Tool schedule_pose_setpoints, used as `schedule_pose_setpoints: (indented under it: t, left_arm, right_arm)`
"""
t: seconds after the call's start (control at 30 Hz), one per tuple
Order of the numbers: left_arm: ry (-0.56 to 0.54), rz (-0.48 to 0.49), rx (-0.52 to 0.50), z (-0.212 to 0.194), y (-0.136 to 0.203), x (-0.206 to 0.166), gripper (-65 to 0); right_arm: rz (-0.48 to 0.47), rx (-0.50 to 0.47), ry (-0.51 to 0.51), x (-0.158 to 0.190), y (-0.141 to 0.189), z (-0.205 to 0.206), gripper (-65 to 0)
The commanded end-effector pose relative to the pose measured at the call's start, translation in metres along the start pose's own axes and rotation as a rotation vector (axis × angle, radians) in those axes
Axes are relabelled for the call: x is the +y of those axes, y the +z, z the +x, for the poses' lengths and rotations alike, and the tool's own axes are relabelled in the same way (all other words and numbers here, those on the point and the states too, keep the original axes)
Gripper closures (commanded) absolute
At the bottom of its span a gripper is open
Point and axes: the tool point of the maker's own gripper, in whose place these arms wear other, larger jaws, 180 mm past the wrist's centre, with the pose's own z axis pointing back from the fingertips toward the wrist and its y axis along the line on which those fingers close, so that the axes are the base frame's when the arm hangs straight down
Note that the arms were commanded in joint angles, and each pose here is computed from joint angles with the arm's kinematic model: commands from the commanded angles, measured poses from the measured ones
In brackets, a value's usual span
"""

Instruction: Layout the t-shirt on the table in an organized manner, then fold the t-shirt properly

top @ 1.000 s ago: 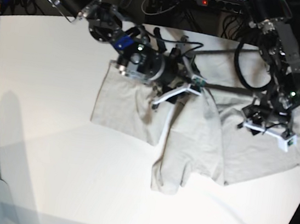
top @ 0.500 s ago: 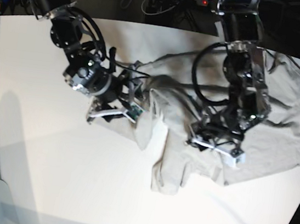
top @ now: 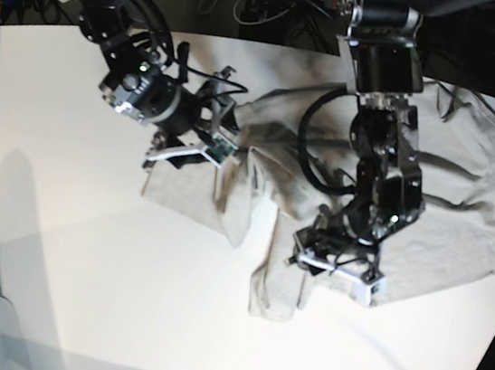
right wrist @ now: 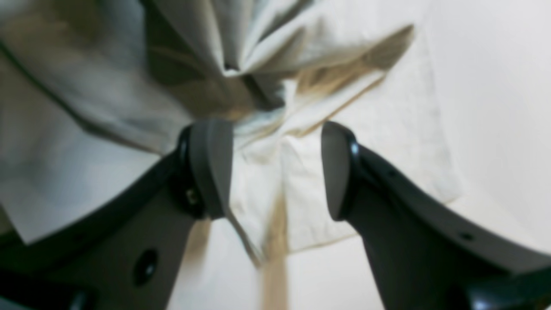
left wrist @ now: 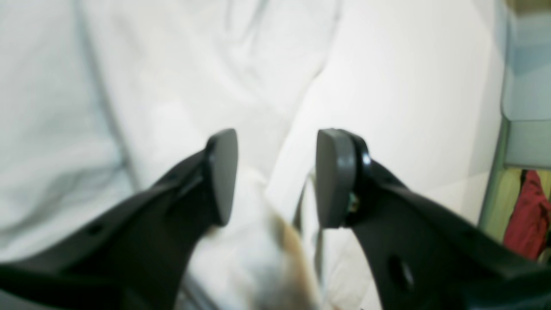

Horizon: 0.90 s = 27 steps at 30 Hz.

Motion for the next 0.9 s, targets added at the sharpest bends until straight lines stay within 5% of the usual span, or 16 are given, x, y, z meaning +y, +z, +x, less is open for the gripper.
schedule_pose_setpoints:
  t: [0.0,0.17,0.3,0.87]
  left_arm:
    - [-0.011,-0.034,-0.028,0.015,-0.002,-0.020,-28.9]
    - [-0.032,-0.028,0.034,0.015,-0.032,-0.034,-28.9]
    - [-0.122,0.078,0.010,0.019,-0.053,-0.028,-28.9]
    - [-0.232,0.301,0.045,-0.006,-0.085,-0.019,-28.9]
  right_arm:
    - [-0.015,-0.012,0.011,-0.007,0.004,0.002,-33.4]
    - [-0.060,0.021,-0.021,-0.024,0.012,-0.015,-33.5]
    - [-0.107,0.029,-0.054,-0.041,0.017,-0.022,-33.6]
    - [-0.185,0.060,-0.094,-0.070,0.031,-0.041,-33.6]
